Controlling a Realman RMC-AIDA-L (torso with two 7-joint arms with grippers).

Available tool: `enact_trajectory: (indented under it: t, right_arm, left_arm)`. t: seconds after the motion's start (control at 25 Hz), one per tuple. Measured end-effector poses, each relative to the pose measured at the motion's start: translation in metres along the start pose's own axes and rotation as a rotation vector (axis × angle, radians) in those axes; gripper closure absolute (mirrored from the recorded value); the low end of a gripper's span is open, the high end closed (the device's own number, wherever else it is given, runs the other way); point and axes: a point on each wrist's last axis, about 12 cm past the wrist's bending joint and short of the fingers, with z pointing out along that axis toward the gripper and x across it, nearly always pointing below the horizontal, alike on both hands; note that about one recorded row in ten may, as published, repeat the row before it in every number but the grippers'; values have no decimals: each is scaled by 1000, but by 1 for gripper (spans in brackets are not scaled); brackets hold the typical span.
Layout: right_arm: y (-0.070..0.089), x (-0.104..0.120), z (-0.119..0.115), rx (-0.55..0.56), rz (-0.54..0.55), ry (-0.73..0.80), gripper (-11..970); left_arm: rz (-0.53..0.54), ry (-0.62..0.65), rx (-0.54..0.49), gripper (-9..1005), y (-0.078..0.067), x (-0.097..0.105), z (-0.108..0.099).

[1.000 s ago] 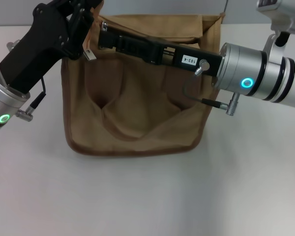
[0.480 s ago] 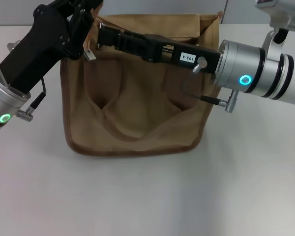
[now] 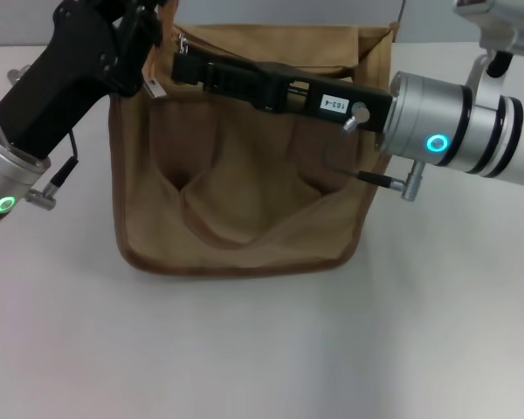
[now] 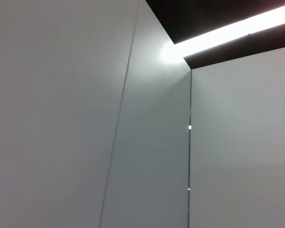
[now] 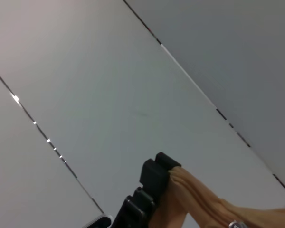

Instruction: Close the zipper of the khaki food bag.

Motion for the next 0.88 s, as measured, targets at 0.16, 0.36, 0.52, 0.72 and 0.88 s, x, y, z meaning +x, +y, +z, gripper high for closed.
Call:
enact_trajectory:
  t: [0.16, 0.36, 0.52, 0.72, 0.88]
  right_arm:
    - [-1, 4, -9, 17, 6, -14, 404]
    - [0, 3, -10, 13, 11, -18, 367]
    - [3, -2, -4, -9, 40, -7, 369]
    - [16, -21, 0, -108, 189, 63, 370]
    - [23, -52, -3, -157, 428, 134, 370]
  left_arm:
    - [15, 31, -63, 918, 3, 0, -17]
    - [38, 42, -154, 918, 4, -3, -44]
    - [43, 52, -182, 918, 3, -4, -54]
    - [39, 50, -188, 919, 0, -4, -59]
    - [34, 44, -180, 919, -1, -3, -58]
